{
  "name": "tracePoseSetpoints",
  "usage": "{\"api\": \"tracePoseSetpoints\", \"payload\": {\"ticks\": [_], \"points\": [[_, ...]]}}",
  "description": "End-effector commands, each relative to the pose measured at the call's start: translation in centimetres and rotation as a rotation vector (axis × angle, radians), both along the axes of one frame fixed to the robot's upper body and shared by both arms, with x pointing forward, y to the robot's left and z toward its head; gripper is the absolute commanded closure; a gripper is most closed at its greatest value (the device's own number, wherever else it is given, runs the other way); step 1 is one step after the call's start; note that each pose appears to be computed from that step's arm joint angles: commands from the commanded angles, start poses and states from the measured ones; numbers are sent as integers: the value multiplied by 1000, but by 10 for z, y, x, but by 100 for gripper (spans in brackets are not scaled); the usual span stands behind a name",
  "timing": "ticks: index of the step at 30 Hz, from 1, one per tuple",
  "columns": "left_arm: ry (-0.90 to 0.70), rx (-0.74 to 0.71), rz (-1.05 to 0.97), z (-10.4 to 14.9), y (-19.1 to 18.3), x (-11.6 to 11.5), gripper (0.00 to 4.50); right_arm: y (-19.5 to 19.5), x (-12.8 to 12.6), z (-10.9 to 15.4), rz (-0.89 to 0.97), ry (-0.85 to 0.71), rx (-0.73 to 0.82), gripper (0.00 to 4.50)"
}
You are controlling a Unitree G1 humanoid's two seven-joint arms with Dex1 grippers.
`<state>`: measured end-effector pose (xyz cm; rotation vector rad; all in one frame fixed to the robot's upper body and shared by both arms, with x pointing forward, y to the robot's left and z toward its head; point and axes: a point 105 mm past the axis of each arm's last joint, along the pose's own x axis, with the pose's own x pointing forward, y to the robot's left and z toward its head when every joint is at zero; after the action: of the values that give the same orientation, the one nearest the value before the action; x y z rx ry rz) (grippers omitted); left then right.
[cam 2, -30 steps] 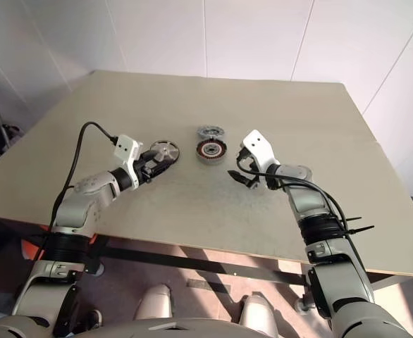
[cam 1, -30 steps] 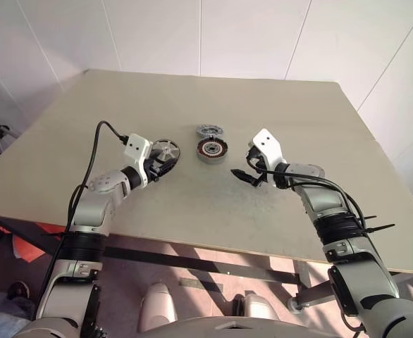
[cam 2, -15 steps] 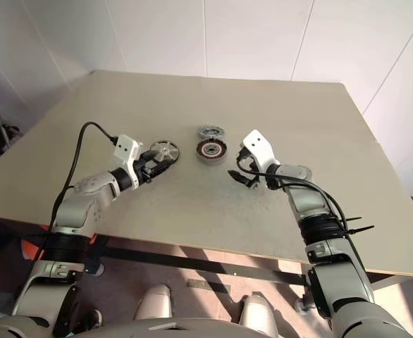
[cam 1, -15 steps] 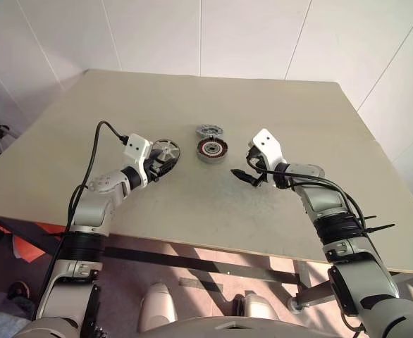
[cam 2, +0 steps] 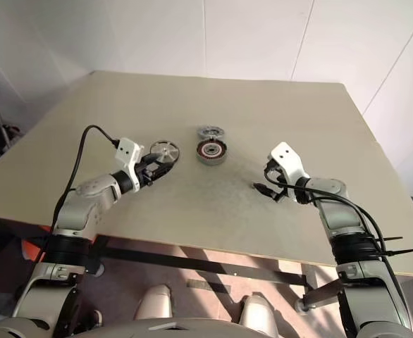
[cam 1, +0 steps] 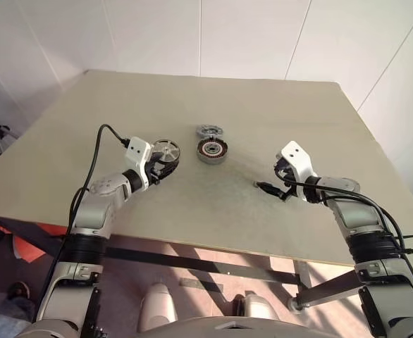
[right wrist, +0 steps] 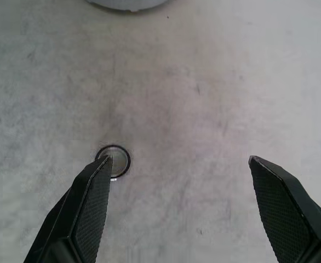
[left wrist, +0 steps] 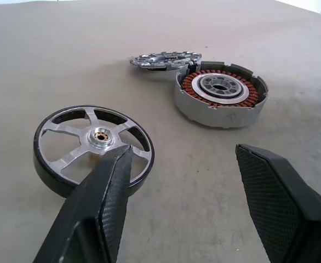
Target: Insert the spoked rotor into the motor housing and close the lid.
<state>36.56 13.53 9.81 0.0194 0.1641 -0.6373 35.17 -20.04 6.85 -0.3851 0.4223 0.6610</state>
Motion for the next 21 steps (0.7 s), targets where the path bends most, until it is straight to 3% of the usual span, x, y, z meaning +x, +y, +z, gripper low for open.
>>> {"api": "tracePoseSetpoints", "payload": {"ticks": [1,10,21], "points": [[-57,-4,-25,15,-7,3,134,3,-1,16,13,-49,26,0],[-54,3,-29,15,-6,4,134,20,-4,13,29,-39,58,0],[-59,13,-9,15,0,1,134,18,-2,-10,12,30,46,0]]}}
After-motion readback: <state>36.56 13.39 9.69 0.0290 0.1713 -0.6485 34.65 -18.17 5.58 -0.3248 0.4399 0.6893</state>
